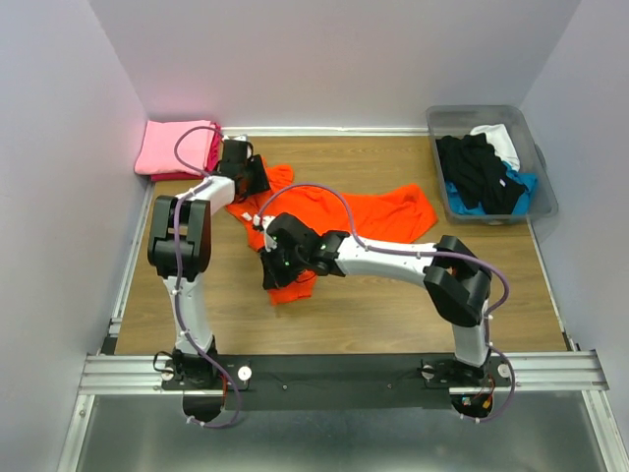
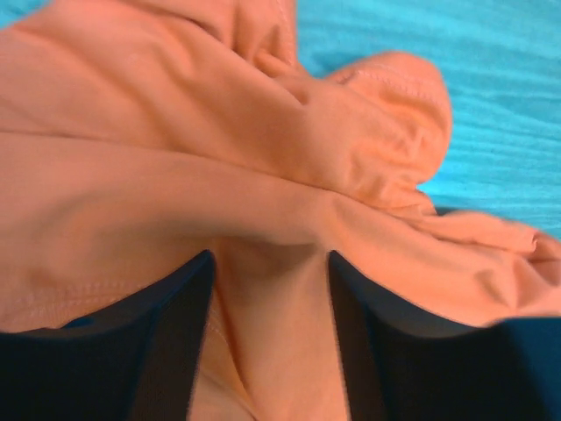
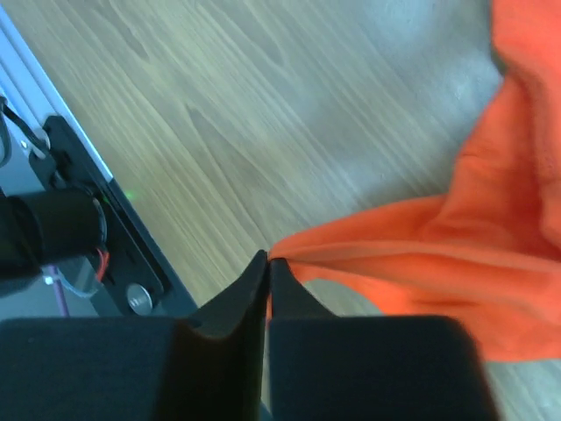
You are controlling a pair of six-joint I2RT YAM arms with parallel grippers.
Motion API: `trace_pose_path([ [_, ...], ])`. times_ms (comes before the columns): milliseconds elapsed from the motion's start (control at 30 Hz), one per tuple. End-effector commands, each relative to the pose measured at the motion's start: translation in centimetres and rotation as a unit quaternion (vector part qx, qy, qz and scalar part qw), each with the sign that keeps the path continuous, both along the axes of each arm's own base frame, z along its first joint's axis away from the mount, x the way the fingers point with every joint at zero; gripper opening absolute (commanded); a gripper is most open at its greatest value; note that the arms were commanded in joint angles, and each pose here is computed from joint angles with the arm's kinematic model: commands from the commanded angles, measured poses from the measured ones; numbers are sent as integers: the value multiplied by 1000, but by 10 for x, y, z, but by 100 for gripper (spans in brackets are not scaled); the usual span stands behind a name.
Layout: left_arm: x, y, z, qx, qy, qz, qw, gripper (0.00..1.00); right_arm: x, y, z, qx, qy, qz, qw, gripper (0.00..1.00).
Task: Fold and stack the t-shirts
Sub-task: Flatten the tshirt out
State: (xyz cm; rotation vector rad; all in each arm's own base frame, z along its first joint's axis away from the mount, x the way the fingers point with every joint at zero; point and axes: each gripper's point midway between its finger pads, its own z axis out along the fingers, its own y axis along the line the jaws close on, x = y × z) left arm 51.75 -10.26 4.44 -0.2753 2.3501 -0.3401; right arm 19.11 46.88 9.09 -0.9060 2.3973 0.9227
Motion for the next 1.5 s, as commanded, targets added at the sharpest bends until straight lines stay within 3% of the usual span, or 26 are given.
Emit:
trace_pose_path([
  [0,6,15,40,0,-43,-6,999,70,8,8,14,13,1,-17,1000,27],
  [100,-3,24,80,9,-89,5,996,87,20,-10,30,9,-38,-54,998,49],
  [167,-15,27,120,7,-129,12,992,91,28,-25,38,5,-56,-76,996,52],
  [200,-30,31,140,7,-146,21,989,91,42,-55,46,2,-63,-114,991,52],
  [300,-66,38,146,5,-142,42,989,92,69,-99,35,-31,-76,-183,980,52],
  [333,-81,43,167,1,-164,61,985,91,76,-114,48,-23,-86,-203,975,52],
  [433,-126,36,148,2,-138,54,989,92,102,-175,40,-49,-87,-276,956,52],
  [467,-142,31,161,-5,-154,47,987,91,108,-190,39,-54,-88,-292,951,52],
  [600,-213,6,121,-19,-98,7,995,92,134,-255,30,-76,-87,-366,923,52],
  [767,-272,-21,110,-74,-83,-49,993,95,153,-296,14,-99,-69,-414,902,52],
  [933,-287,-39,107,-96,-81,-90,988,98,171,-315,-11,-125,-44,-434,891,52],
  [1167,-285,-56,75,-63,-27,-137,988,98,179,-321,-32,-145,-26,-439,886,52],
  [1333,-268,-64,69,-46,-28,-133,990,98,185,-330,-36,-151,-25,-452,879,52],
  [1467,-257,-77,59,-45,-15,-133,990,91,186,-337,-41,-156,-21,-460,874,52],
])
